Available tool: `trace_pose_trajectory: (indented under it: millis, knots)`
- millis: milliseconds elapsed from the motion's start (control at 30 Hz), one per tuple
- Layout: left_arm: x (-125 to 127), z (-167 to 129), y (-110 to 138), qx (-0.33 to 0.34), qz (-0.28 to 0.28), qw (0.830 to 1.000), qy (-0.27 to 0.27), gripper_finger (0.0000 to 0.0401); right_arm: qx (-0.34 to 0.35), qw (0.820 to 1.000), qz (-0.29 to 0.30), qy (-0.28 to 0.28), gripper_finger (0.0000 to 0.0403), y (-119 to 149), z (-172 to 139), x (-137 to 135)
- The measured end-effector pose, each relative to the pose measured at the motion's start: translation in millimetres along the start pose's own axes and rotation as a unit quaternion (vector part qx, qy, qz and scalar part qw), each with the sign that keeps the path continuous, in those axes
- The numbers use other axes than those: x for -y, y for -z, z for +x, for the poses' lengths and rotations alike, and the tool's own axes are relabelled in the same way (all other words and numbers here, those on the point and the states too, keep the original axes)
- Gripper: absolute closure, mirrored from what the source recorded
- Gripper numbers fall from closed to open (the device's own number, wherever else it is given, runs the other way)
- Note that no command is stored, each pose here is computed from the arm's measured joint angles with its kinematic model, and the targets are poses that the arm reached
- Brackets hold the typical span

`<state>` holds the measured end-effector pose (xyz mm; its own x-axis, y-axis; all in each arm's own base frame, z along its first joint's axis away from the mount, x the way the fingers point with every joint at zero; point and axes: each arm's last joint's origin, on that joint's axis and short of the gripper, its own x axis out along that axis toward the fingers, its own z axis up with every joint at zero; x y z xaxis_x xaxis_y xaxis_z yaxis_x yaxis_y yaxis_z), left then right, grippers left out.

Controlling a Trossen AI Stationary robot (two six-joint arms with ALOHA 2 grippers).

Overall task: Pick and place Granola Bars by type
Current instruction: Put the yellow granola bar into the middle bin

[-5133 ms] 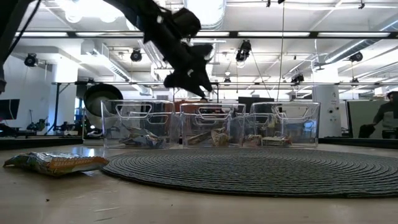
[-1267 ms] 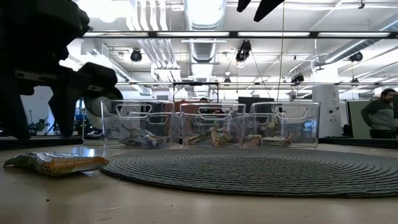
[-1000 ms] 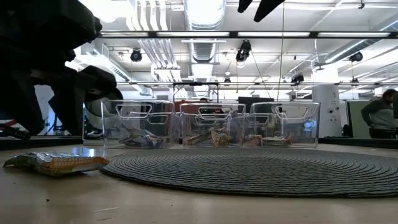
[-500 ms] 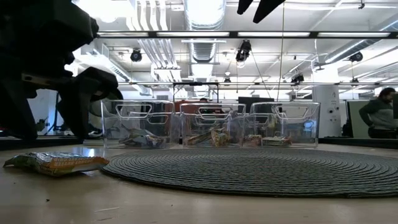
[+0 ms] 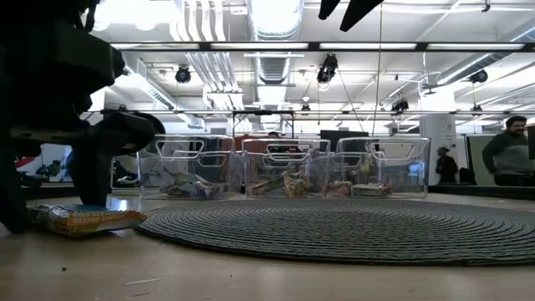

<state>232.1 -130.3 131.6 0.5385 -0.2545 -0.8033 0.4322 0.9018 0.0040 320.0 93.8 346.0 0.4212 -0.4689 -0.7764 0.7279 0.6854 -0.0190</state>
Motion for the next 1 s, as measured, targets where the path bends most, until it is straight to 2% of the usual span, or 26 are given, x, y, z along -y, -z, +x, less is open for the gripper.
trace_pose_trajectory:
  millis: [267,500,700,833,1000]
  knots:
    - [0.1,5.9,3.0,-0.011,0.0,1.0,-0.001,0.0189,0.0,1.0,-0.003,0.001,0.0177,0.1,0.1,0.2]
    - [-0.6,5.5,3.3,-0.013,0.006,1.0,-0.003,0.0238,0.004,1.0,-0.003,0.001,0.0177,-0.6,-1.7,1.8]
    - [-7.0,0.8,1.4,-0.006,-0.047,0.999,-0.006,0.0277,0.052,0.998,0.032,0.012,0.0177,-7.2,-13.6,12.7]
    - [-16.5,-11.7,-0.1,-0.002,-0.103,0.994,-0.023,0.0282,0.079,0.995,0.053,0.012,0.0177,-12.5,-23.8,22.8]
    - [-30.6,-40.1,-6.0,0.015,-0.152,0.988,0.001,0.0283,0.112,0.991,0.074,0.017,0.0177,-16.8,-33.5,32.3]
